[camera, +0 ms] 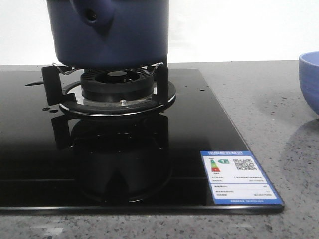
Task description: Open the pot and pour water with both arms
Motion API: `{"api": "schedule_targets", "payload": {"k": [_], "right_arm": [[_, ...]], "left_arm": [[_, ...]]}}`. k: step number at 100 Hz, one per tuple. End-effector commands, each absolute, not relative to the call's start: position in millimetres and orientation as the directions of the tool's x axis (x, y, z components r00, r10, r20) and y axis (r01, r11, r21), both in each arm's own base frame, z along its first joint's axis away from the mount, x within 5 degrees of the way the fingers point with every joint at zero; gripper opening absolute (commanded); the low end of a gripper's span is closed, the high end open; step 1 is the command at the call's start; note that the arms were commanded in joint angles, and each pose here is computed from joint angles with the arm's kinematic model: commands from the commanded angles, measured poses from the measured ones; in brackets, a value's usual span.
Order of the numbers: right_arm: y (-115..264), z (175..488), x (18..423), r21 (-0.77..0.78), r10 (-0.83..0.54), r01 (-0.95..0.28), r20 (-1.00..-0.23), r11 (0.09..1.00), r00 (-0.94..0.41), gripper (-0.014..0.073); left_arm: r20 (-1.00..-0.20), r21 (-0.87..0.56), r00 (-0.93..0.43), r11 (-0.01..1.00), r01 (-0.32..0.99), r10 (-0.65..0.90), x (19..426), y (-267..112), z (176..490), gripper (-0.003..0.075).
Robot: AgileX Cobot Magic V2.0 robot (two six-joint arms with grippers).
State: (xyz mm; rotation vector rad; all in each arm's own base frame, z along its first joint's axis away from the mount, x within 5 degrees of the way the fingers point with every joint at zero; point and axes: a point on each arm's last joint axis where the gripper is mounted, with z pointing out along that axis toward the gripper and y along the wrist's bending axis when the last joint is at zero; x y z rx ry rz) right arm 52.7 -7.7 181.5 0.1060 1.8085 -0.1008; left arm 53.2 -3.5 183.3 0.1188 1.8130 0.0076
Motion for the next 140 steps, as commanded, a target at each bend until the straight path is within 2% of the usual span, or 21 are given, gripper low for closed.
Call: {"api": "schedule_targets", "payload": {"k": [1, 89, 99, 105, 109, 117, 122, 131, 140], "right_arm": [[-8.2, 175.5, 52.6, -0.022, 0.009, 0.132, -0.973, 0.991, -0.230, -0.0063], [-8.2, 175.5, 52.6, -0.022, 0.009, 0.132, -0.973, 0.991, -0.230, -0.0063], [-8.2, 177.3, 53.1, -0.026, 0.002, 0.131, -0.978, 0.991, -0.210, -0.0063], [-7.9, 182.3, 54.0, -0.026, -0.005, 0.128, -0.988, 0.991, -0.156, -0.0063], [-7.4, 187.7, 54.8, -0.019, -0.007, 0.124, -0.995, 0.992, -0.096, -0.0063], [-6.2, 199.0, 55.3, 0.058, 0.055, 0.110, -0.998, 0.992, 0.036, -0.0063], [-6.3, 206.2, 54.8, 0.122, 0.110, 0.100, -0.987, 0.987, 0.121, -0.0063], [-7.4, 214.4, 53.4, 0.183, 0.160, 0.088, -0.963, 0.979, 0.217, -0.0063], [-8.2, 217.3, 52.6, 0.220, 0.193, 0.083, -0.948, 0.972, 0.254, -0.0063]], "left_arm": [[-0.978, 0.051, -0.198, 0.996, 0.073, 0.065, 53.4, -3.7, 177.7, -0.0020], [-0.978, 0.053, -0.198, 0.996, 0.073, 0.067, 53.4, -3.7, 177.7, -0.0020], [-0.987, 0.042, -0.154, 0.997, 0.070, 0.053, 54.2, -3.8, 181.8, -0.0020], [-0.995, -0.040, -0.089, 0.997, 0.071, -0.033, 54.9, -4.9, 188.2, -0.0020], [-0.986, -0.164, -0.038, 0.983, 0.076, -0.162, 55.2, -5.5, 193.8, -0.0020], [-0.891, -0.450, 0.029, 0.889, 0.088, -0.453, 55.1, -4.1, 202.0, -0.0020], [-0.828, -0.553, 0.048, 0.828, 0.091, -0.558, 55.0, -2.6, 204.3, -0.0020], [-0.758, -0.643, 0.072, 0.761, 0.092, -0.649, 54.9, -0.4, 206.5, -0.0020], [-0.705, -0.701, 0.059, 0.707, 0.095, -0.706, 54.9, -0.5, 206.0, -0.0020]]}}
